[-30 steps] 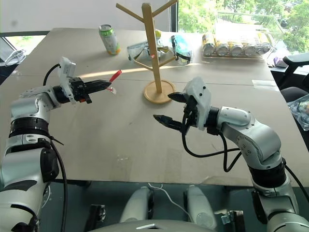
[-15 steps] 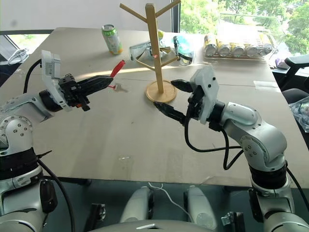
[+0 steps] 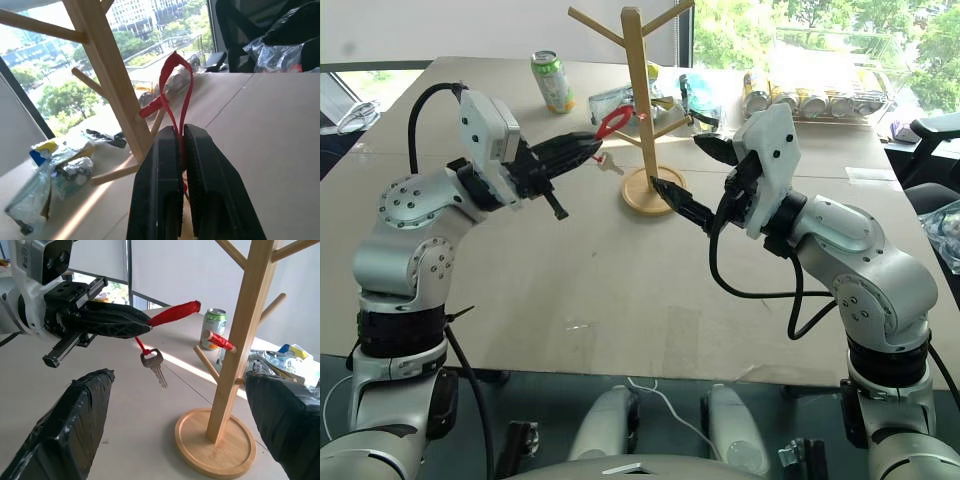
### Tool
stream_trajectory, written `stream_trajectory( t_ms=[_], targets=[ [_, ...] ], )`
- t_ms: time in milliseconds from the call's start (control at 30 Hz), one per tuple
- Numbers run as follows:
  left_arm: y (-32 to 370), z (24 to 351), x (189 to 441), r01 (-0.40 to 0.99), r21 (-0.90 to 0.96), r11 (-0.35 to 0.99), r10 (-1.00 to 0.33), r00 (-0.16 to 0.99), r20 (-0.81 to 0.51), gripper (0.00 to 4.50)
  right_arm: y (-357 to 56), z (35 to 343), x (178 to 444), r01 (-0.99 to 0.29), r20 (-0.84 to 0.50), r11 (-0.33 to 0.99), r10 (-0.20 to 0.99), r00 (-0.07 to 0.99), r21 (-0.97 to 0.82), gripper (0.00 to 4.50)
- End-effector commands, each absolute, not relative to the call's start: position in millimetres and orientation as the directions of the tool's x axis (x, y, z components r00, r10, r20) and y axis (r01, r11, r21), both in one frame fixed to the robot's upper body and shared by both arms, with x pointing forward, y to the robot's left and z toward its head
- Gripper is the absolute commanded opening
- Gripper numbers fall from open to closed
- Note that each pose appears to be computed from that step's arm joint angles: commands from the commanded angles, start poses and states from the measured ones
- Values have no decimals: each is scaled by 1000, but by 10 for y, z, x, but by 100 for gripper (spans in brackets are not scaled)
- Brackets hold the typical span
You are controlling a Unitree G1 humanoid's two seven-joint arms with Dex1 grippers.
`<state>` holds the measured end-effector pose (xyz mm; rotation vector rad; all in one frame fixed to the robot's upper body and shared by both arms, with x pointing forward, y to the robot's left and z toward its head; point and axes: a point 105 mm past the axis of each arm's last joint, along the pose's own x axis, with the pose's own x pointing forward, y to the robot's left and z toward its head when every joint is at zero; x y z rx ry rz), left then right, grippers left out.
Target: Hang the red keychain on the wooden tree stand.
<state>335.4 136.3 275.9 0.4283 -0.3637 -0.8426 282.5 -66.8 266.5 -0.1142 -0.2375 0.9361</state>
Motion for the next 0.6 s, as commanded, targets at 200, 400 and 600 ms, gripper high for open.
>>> stream_trajectory(
  t_ms=[200,400,600],
  targets=[
    [1186,2803,3463,598,602,529,-813,561,158,8,-694,2809,2722,-758,203,608,794,573,-235,450],
    [1114,2774,3474,607,615,503,-830,537,150,8,-720,2783,2715,-750,193,620,785,589,-231,450],
    [1135,2756,3545,574,642,509,-814,563,142,8,-747,2774,2708,-739,190,635,773,606,-225,450]
  ],
)
